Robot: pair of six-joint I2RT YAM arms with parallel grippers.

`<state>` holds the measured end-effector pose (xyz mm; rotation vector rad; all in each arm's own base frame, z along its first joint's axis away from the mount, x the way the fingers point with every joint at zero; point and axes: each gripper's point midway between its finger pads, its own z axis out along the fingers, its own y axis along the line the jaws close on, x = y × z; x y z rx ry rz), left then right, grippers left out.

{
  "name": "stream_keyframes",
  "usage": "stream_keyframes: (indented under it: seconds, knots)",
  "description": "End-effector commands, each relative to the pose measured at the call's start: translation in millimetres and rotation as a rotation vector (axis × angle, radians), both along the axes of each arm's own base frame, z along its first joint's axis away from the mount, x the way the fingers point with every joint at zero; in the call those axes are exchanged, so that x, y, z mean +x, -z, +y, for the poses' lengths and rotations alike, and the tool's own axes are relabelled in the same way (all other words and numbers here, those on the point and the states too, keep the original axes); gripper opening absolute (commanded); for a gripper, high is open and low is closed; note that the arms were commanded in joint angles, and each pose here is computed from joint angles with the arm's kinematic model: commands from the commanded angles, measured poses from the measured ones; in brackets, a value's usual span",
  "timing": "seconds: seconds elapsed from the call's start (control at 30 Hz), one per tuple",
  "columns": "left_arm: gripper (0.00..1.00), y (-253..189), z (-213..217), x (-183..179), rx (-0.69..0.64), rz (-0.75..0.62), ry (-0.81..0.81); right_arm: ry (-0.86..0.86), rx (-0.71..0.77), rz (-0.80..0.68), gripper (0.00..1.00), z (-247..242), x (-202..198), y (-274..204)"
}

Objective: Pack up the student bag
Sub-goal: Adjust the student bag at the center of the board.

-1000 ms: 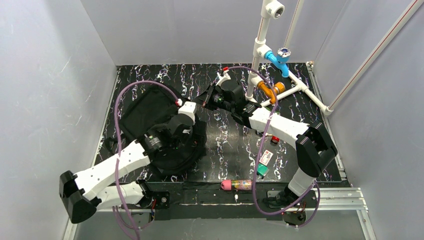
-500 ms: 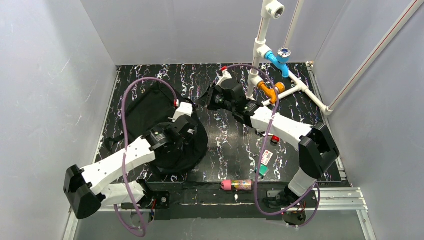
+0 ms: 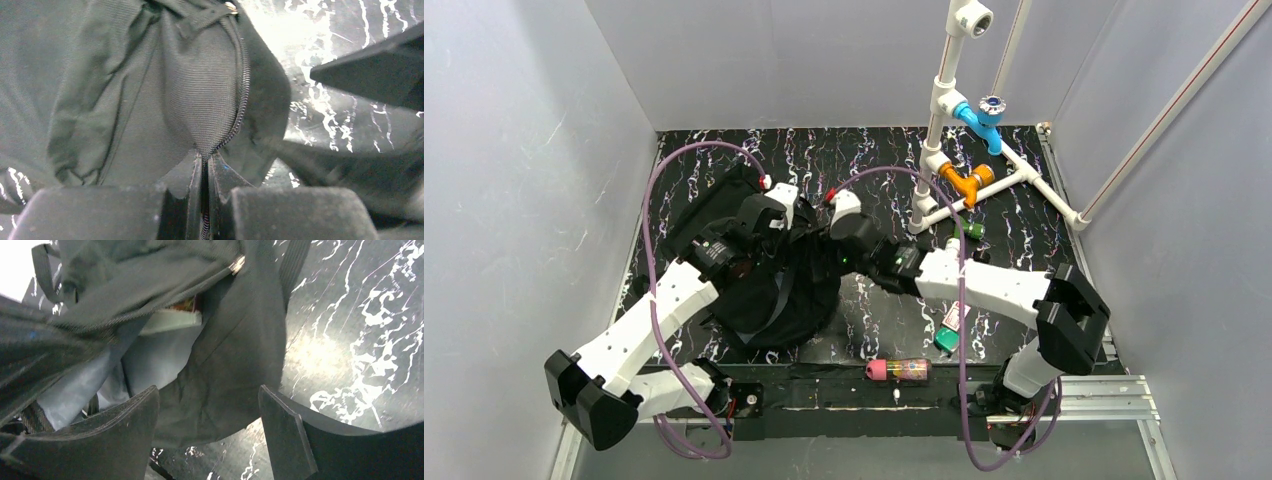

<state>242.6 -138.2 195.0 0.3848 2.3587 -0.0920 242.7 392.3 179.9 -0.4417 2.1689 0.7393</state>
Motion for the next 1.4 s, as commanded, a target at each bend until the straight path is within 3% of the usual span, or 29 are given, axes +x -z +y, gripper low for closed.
stream_keyframes:
  seconds: [0.0,0.37,0.5,0.63,0.67,0.73,0.87,1.03,1.17,1.27,1.37]
  knots:
    - [0.0,-21,-25,-1,-0.105,0.01,0.103,0.175,-0.029,-0.136,0.81,-1,10,-6]
    - [0.0,-16,-26,-7,-0.164,0.021,0.08,0.444,-0.126,-0.296,0.88,7,49,25]
    - [0.0,-8,-22,-9,-0.169,0.031,0.051,0.417,-0.178,-0.303,0.8,10,47,30]
    - [0.0,14,-14,-9,-0.148,0.059,0.0,0.261,-0.228,-0.229,0.58,2,22,33]
    - [0.0,23,-11,-9,-0.142,0.068,-0.013,0.195,-0.213,-0.212,0.49,5,16,32]
    - [0.0,39,-8,-8,-0.143,0.094,-0.035,0.097,-0.167,-0.117,0.2,4,5,27]
    - [0.0,62,-7,-8,-0.147,0.154,-0.061,-0.227,-0.011,0.04,0.01,9,-23,16]
    - [0.0,78,-17,-14,-0.159,0.241,0.004,-0.516,0.208,0.19,0.01,0,-42,-5]
    - [0.05,78,-55,-43,-0.3,0.405,0.205,-0.631,0.139,0.191,0.01,-4,-49,6]
    - [0.23,72,-69,-60,-0.393,0.479,0.262,-0.587,0.096,0.164,0.03,-7,-39,16]
    - [0.43,66,-66,-65,-0.396,0.484,0.243,-0.576,0.037,0.162,0.08,-14,-36,31]
